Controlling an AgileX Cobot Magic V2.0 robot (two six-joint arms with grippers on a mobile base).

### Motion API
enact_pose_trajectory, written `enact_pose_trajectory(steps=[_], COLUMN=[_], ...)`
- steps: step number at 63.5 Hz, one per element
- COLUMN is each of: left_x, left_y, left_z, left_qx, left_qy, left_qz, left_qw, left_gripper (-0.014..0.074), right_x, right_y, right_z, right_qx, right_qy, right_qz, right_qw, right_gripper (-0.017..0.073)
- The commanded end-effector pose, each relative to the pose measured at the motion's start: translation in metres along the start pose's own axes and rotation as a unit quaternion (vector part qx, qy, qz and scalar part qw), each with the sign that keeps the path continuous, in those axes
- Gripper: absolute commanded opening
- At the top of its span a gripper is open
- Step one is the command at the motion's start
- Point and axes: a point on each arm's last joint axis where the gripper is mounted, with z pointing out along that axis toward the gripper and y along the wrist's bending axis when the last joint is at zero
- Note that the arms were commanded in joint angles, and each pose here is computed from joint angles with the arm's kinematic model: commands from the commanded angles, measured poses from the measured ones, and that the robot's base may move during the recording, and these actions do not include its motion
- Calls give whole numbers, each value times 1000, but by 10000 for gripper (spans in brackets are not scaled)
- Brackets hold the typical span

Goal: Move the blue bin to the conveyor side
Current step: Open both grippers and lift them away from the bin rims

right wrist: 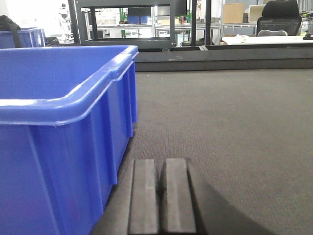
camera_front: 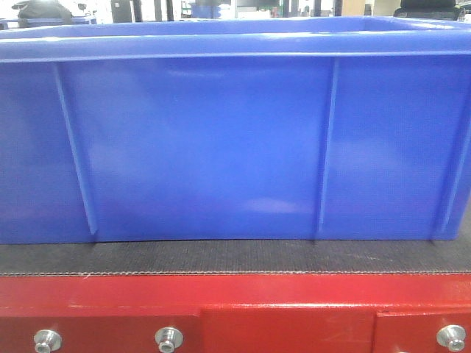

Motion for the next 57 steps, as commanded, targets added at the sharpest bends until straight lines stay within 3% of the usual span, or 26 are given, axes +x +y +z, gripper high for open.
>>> enact_pose_trajectory(steps=[1,57], left_x=[-3,-3], left_y=[0,0], left_z=[0,0], left_qx=[-1,-1], left_qy=[-13,-13], left_qz=[-7,-7], left_qw=[1000,1000], left_gripper=[0,0], right_x=[-3,-3], right_y=[0,0], right_z=[-1,-1], right_qx=[1,1], right_qy=[-16,-16], right_qz=[-4,-4], right_qw=[1000,1000], right_gripper=[-69,-69])
